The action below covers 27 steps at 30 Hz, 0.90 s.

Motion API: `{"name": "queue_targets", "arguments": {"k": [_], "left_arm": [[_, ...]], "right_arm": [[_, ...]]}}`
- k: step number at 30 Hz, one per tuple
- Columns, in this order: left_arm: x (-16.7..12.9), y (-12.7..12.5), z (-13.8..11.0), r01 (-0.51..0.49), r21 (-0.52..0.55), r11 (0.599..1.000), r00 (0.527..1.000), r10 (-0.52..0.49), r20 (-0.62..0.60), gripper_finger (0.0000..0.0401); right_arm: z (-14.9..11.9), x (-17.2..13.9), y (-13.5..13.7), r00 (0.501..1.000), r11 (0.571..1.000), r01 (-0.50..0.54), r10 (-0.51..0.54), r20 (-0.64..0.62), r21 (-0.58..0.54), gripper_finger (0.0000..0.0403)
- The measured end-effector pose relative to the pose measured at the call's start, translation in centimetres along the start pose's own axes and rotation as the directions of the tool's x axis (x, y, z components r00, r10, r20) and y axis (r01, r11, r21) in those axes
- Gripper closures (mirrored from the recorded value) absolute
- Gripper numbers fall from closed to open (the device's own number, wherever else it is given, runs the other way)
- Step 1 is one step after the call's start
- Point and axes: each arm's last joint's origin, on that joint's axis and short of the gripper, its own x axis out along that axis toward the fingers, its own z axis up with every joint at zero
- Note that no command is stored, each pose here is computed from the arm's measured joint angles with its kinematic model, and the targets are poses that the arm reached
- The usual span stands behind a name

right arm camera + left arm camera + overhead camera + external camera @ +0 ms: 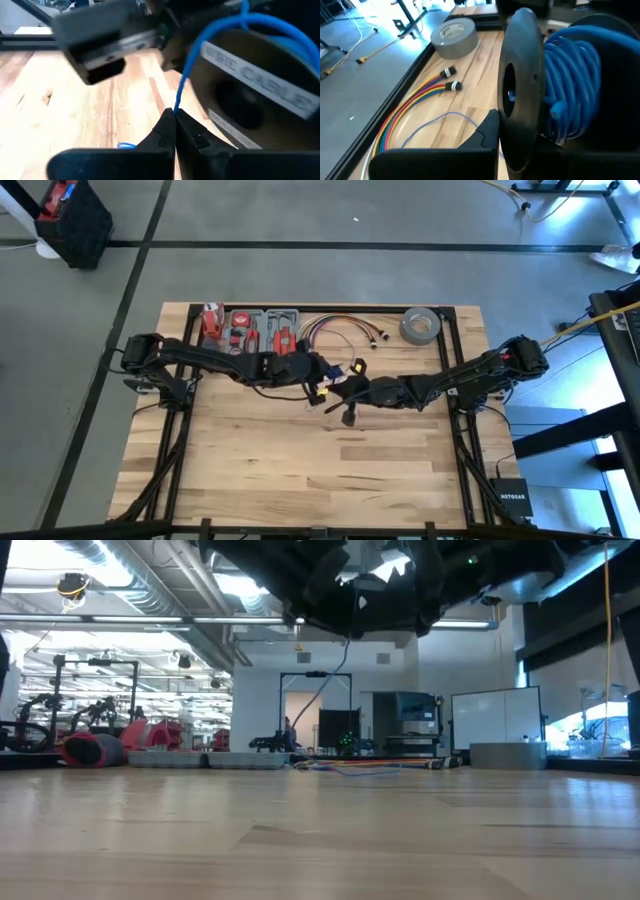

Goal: Coil cords
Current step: Coil the blue wire onto the black spool

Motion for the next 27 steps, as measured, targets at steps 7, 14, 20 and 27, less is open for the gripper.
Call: {"name": "queue_targets", "arguments": {"k": [7, 14, 20, 27], "left_arm": [[-0.1, -0.4, 0.3, 0.007, 0.006, 1.000, 1.000, -0.007, 0.029, 0.0401], [0.1, -0.5, 0.1, 0.009, 0.012, 1.000, 1.000, -0.010, 0.022, 0.0401], [0.2, -0.8, 0.5, 0.009, 0.012, 1.000, 0.998, -0.010, 0.067, 0.0401], [0.1, -1.1, 0.8, 0.013, 0.001, 1.000, 0.995, -0.013, 0.098, 0.0401]], "right_arm": [[1.4, -0.2, 0.1, 0.990, 0.997, -0.050, 0.043, 0.131, 0.055, 0.0402], [1.6, -0.2, 0.2, 0.988, 0.996, -0.057, 0.046, 0.149, 0.066, 0.0402], [1.2, 0.0, 0.1, 0.991, 0.995, -0.011, -0.003, 0.133, 0.104, 0.0402], [1.3, 0.0, 0.1, 0.991, 0.985, -0.016, -0.007, 0.134, 0.172, 0.0402]]}}
